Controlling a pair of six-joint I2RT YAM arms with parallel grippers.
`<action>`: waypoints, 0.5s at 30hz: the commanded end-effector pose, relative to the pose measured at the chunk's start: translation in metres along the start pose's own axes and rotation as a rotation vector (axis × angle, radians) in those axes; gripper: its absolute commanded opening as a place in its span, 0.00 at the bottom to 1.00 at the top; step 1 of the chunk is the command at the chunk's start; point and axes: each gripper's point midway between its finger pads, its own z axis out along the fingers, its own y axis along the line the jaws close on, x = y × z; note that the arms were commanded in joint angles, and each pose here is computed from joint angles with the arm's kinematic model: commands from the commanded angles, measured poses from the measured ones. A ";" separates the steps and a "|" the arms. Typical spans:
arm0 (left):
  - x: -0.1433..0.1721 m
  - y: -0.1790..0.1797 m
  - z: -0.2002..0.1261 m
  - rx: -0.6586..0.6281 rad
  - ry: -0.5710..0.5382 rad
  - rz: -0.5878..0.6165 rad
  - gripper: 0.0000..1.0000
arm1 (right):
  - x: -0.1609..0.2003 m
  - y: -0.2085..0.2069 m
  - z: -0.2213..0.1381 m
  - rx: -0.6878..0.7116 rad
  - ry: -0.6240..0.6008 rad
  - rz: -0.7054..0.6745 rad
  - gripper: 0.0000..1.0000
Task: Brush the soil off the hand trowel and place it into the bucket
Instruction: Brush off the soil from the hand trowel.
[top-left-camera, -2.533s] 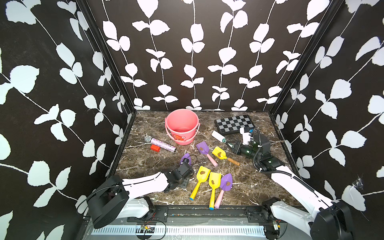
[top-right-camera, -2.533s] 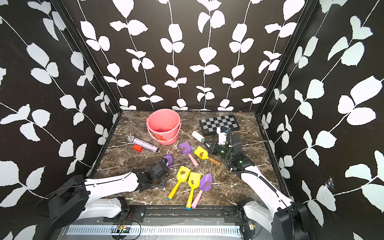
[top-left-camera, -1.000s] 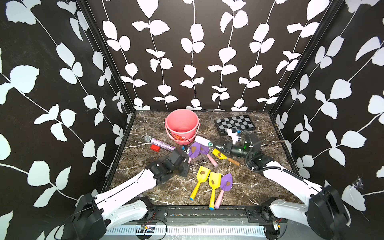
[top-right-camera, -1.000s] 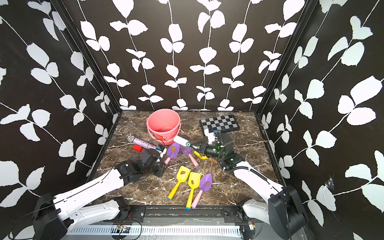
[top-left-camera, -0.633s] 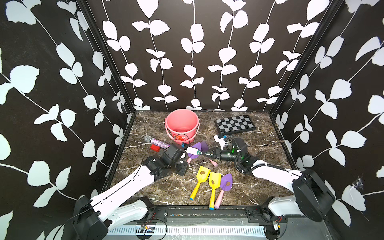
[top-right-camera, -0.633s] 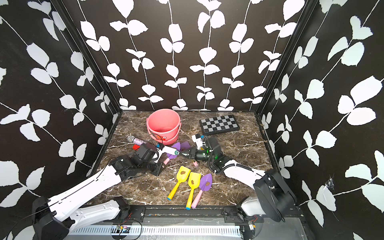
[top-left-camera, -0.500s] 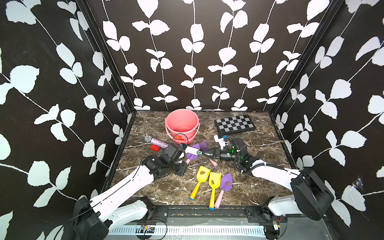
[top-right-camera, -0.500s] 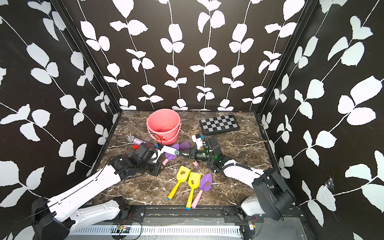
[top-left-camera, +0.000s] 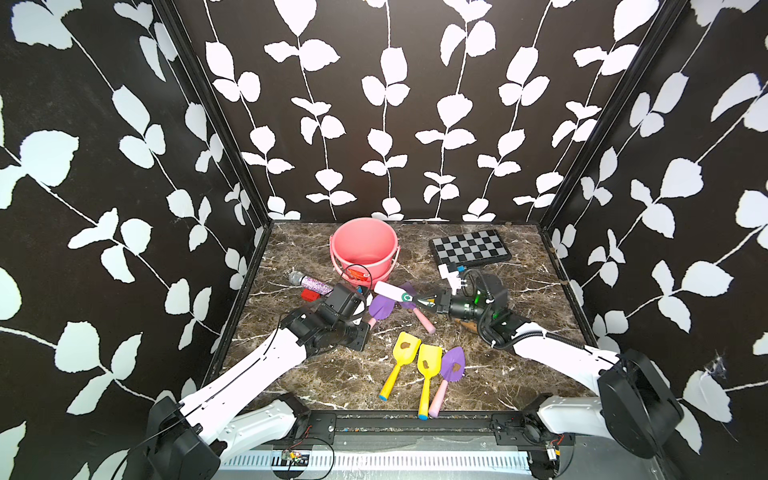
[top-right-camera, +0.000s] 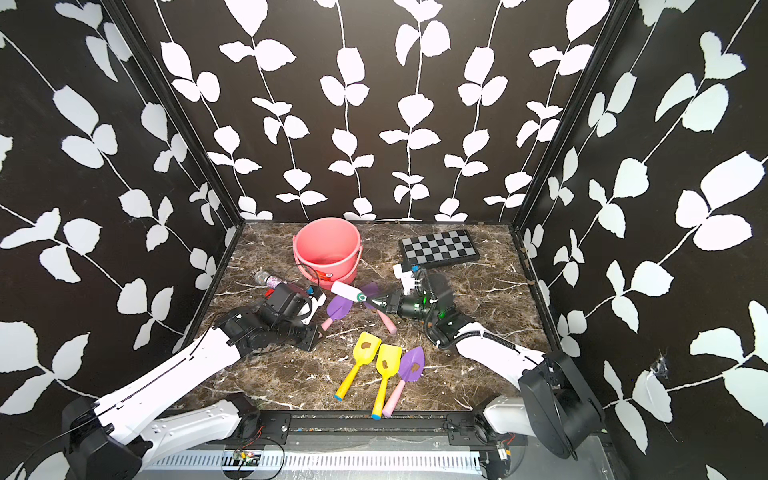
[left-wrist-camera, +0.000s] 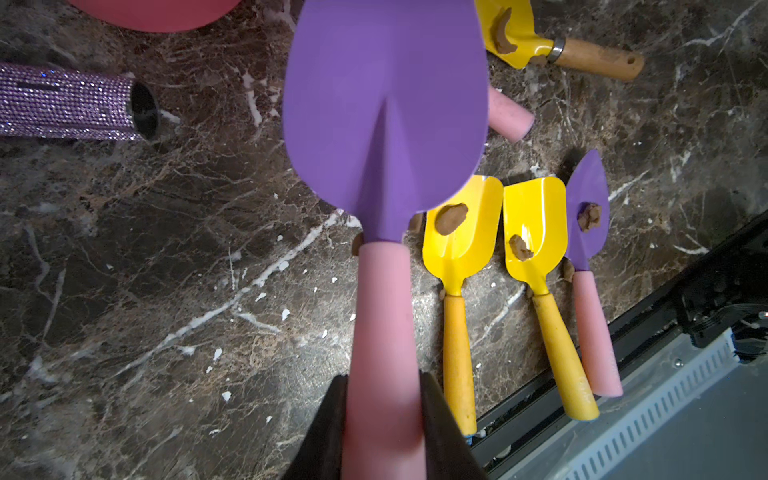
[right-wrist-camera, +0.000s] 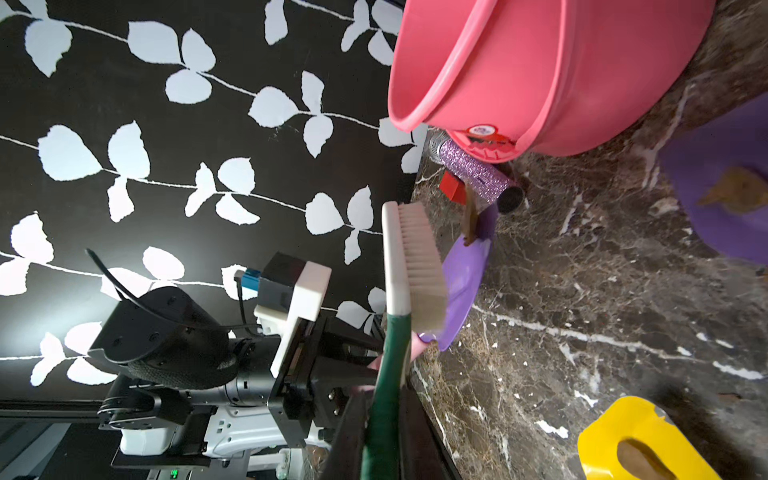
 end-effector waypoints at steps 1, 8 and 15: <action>-0.011 -0.005 -0.010 0.016 -0.040 0.015 0.00 | 0.008 0.004 0.010 -0.031 0.033 -0.021 0.00; -0.001 0.000 -0.012 -0.002 -0.018 -0.002 0.00 | -0.003 -0.016 0.012 0.019 0.021 0.001 0.00; 0.019 0.022 -0.008 -0.074 0.028 -0.070 0.00 | -0.022 -0.004 -0.005 0.014 -0.032 -0.020 0.00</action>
